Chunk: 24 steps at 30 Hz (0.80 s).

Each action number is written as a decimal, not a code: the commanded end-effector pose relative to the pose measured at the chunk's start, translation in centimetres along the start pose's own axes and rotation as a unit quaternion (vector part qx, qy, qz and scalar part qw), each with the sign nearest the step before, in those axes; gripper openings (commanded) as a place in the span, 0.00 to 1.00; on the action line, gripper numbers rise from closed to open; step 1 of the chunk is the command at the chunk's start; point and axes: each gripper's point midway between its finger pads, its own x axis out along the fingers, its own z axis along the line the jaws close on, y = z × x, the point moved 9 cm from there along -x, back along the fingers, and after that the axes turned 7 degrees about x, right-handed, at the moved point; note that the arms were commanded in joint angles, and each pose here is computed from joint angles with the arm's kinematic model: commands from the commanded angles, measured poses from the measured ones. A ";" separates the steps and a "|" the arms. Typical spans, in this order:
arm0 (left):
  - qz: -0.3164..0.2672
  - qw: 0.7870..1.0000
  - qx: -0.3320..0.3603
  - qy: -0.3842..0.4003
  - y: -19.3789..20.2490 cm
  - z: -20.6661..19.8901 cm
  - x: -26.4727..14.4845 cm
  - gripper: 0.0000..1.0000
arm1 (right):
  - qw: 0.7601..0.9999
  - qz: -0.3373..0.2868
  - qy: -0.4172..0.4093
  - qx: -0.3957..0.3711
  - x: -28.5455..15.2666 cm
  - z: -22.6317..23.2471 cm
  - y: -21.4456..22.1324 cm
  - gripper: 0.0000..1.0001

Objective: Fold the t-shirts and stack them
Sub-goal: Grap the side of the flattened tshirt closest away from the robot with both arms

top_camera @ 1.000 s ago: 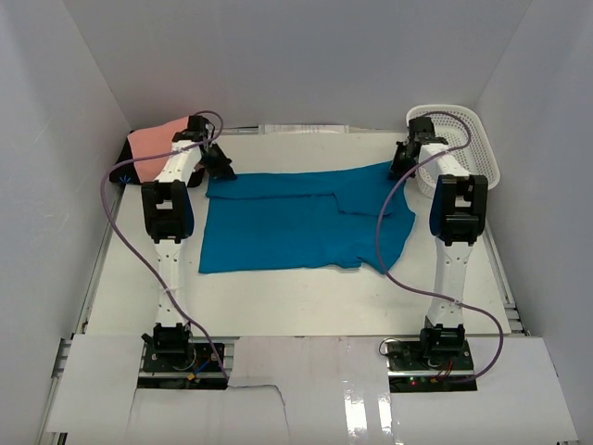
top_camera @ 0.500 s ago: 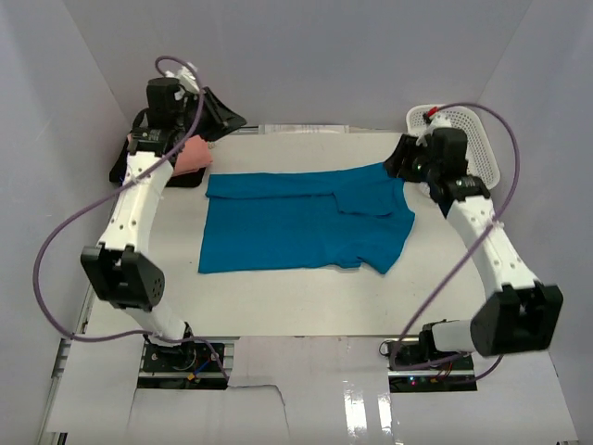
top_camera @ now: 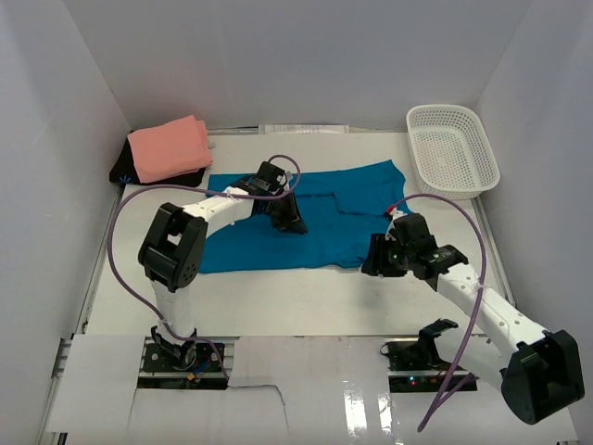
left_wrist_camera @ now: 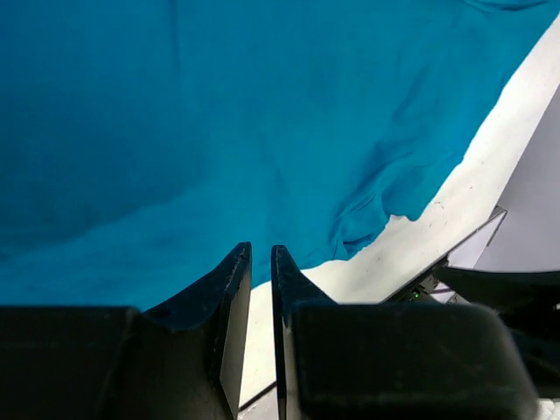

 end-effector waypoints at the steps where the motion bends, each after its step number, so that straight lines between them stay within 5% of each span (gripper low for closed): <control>1: -0.052 0.997 0.035 0.039 -1.6 -3.1 -1.6 0.26 | 1.000 -0.006 -0.024 -0.019 0.1 0.9 0.5 0.53; 9: -0.026 0.999 0.034 0.028 -0.8 -2.4 0.9 0.25 | 0.990 -0.010 -0.033 -0.137 0.5 2.7 -0.3 0.52; 11: -0.028 0.999 0.036 0.028 -0.8 -2.4 0.7 0.25 | 0.983 -0.027 -0.043 -0.174 0.5 3.4 -0.8 0.61; 15: -0.033 0.998 0.039 0.023 -0.7 -2.4 0.3 0.27 | 0.962 -0.090 -0.043 -0.253 0.7 3.8 -2.5 0.62; 24: -0.031 0.998 0.043 0.031 -0.7 -2.7 0.1 0.27 | 0.952 -0.036 -0.008 -0.305 3.4 3.4 -3.1 0.54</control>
